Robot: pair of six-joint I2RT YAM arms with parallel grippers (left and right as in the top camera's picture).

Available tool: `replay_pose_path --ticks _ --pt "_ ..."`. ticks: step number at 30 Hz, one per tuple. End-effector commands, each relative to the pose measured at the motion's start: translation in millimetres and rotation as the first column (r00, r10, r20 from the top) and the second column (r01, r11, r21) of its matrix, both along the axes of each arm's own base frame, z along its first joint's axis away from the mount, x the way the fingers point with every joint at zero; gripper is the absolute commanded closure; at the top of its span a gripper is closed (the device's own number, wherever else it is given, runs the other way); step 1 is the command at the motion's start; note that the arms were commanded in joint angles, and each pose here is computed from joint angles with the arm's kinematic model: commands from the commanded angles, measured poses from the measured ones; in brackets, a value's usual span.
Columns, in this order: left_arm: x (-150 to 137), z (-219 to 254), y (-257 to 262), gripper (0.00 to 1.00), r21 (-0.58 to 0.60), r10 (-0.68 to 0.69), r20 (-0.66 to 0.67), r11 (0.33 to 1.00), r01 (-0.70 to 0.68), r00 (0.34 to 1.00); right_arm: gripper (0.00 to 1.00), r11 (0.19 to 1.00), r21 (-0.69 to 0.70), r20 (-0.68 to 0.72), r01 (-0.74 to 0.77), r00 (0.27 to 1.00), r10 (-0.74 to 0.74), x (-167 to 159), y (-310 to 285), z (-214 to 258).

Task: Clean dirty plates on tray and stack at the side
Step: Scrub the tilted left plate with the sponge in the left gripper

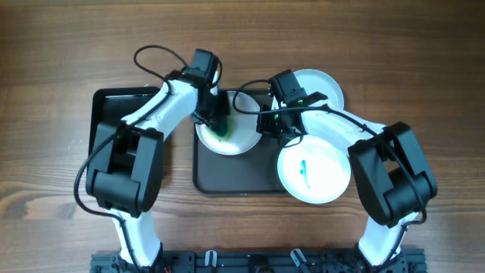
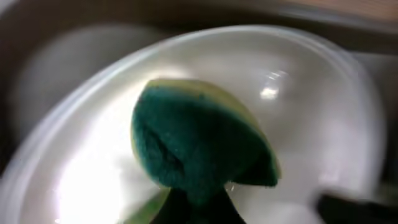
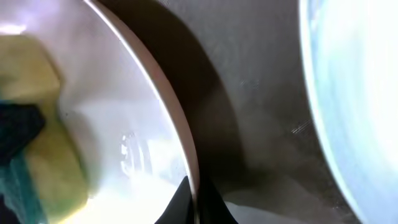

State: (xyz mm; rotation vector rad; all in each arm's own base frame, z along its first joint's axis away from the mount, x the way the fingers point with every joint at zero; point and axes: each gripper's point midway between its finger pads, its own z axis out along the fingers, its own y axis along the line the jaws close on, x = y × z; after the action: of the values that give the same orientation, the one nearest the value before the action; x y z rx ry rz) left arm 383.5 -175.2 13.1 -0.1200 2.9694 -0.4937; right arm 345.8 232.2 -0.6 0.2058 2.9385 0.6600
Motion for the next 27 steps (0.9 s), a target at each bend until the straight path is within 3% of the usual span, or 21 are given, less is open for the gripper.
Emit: replay_pose_path --ticks 1,3,5,8,10,13,17,19,20,21,22,24,27 --pt "-3.1 2.9 -36.7 0.96 -0.173 -0.126 0.027 0.977 0.128 0.992 0.96 0.997 -0.081 -0.027 0.018 0.999 -0.020 -5.9 -15.2 -20.0" --pt "8.6 -12.8 6.8 0.96 0.071 0.046 0.034 0.996 -0.048 0.998 0.96 0.997 -0.080 -0.027 0.018 0.999 -0.020 -5.7 -15.2 -19.9" --pt "2.9 -19.1 56.0 0.96 0.318 0.202 0.054 0.925 -0.208 0.978 0.96 0.997 -0.079 -0.024 0.019 0.999 -0.021 -5.2 -14.9 -19.7" --pt "-29.8 -22.4 62.3 0.96 0.384 0.197 -0.062 0.910 -0.159 0.978 0.96 0.997 -0.078 -0.023 0.019 1.000 -0.021 -4.8 -14.7 -19.6" --pt "-46.6 -23.2 39.1 0.96 0.290 0.108 -0.154 0.955 -0.060 0.982 0.96 0.997 -0.077 -0.020 0.019 1.000 -0.021 -4.2 -14.4 -19.4" --pt "-63.0 -12.0 -23.3 0.96 -0.038 -0.154 -0.201 0.988 0.150 0.967 0.96 0.997 -0.077 -0.020 0.020 1.000 -0.021 -4.2 -14.4 -19.4" --pt "-47.7 -2.9 -52.3 0.96 -0.157 -0.196 -0.109 0.971 0.178 0.974 0.96 0.997 -0.077 -0.021 0.019 1.000 -0.021 -4.2 -14.4 -19.4" --pt "-42.9 -2.7 -53.1 0.96 -0.155 -0.195 -0.087 0.971 0.181 0.977 0.96 0.997 -0.077 -0.020 0.019 1.000 -0.021 -4.2 -14.4 -19.4" --pt "-30.8 -10.6 -34.7 0.96 -0.034 -0.126 -0.062 0.992 0.124 0.990 0.96 0.997 -0.077 -0.020 0.020 1.000 -0.021 -4.2 -14.4 -19.4" --pt "-18.5 -18.8 -0.5 0.96 0.159 0.038 -0.032 0.987 -0.032 0.999 0.96 0.997 -0.077 -0.021 0.019 1.000 -0.021 -4.2 -14.4 -19.4" --pt "-15.0 -20.6 27.7 0.96 0.297 0.153 0.006 0.943 -0.148 0.988 0.96 0.997 -0.077 -0.021 0.020 1.000 -0.021 -4.2 -14.4 -19.4" --pt "-27.6 -17.9 63.6 0.96 0.465 0.259 0.021 0.853 -0.239 0.966 0.96 0.997 -0.077 -0.020 0.019 1.000 -0.021 -4.1 -14.4 -19.4" --pt "-46.5 -15.3 80.7 0.96 0.548 0.299 -0.015 0.801 -0.242 0.954 0.96 0.997 -0.075 -0.017 0.021 1.000 -0.022 -3.4 -14.1 -19.2"
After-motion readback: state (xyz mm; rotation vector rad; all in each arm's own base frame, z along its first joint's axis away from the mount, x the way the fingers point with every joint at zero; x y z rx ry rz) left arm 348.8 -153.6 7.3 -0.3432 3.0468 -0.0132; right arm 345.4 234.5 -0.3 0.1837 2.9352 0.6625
